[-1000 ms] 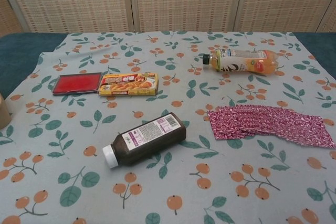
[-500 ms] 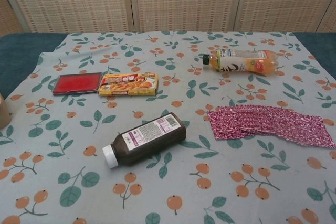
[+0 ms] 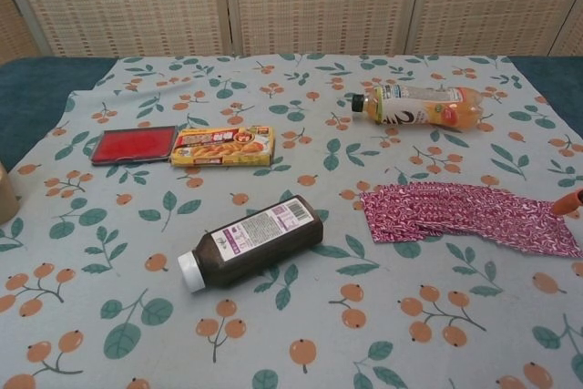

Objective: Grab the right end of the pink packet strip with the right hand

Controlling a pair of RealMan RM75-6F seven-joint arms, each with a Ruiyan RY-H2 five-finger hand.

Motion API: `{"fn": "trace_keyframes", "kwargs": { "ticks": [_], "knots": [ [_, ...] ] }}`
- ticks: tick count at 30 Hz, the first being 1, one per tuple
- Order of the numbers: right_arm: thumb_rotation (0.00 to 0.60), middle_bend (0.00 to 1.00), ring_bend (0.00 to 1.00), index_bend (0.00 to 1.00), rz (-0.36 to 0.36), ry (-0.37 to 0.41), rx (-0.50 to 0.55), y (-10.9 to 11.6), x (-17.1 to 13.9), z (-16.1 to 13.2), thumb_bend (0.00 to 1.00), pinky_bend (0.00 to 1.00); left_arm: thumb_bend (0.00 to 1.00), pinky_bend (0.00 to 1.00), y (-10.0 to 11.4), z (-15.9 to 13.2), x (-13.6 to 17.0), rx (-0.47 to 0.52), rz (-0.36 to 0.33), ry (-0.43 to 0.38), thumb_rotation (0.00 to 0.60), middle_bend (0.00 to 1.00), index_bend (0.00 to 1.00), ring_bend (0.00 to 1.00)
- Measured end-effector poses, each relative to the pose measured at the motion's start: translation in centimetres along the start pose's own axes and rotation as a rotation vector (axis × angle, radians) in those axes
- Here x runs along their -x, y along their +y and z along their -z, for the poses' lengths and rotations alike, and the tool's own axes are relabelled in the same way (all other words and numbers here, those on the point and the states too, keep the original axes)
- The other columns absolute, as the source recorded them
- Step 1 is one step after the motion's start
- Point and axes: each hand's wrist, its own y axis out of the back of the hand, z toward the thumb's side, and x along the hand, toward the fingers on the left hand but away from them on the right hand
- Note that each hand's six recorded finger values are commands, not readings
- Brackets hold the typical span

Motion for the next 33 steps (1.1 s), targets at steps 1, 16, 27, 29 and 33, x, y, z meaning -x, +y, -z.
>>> {"fn": "trace_keyframes", "kwargs": {
  "ticks": [1, 16, 27, 29, 33],
  "knots": [
    [0.600, 0.79, 0.75, 0.19, -0.004, 0.004, 0.002, 0.0, 0.2, -0.2, 0.99, 0.85, 0.37, 0.33, 0.0, 0.0, 0.0, 0.000, 0.001, 0.000, 0.600, 0.06, 0.04, 0.06],
    [0.600, 0.79, 0.75, 0.20, -0.033, 0.014, 0.018, -0.7, 1.4, -0.8, 0.99, 0.85, 0.37, 0.33, 0.0, 0.1, 0.0, 0.001, 0.001, 0.001, 0.600, 0.06, 0.04, 0.06],
    [0.600, 0.79, 0.75, 0.22, -0.050, -0.002, 0.018, -1.0, 1.5, -0.3, 0.99, 0.85, 0.37, 0.33, -0.1, 0.0, 0.0, -0.002, 0.006, 0.000, 0.600, 0.06, 0.04, 0.06],
    [0.600, 0.79, 0.75, 0.26, -0.056, -0.006, 0.013, -1.1, 1.4, -0.1, 0.99, 0.85, 0.37, 0.33, -0.1, 0.0, 0.0, -0.001, 0.005, 0.000, 0.600, 0.06, 0.04, 0.06],
    [0.600, 0.79, 0.75, 0.41, -0.065, -0.019, 0.000, -1.2, 1.1, 0.4, 0.99, 0.85, 0.37, 0.33, 0.0, 0.0, 0.0, 0.002, 0.003, 0.001, 0.600, 0.06, 0.04, 0.06]
  ]
}}
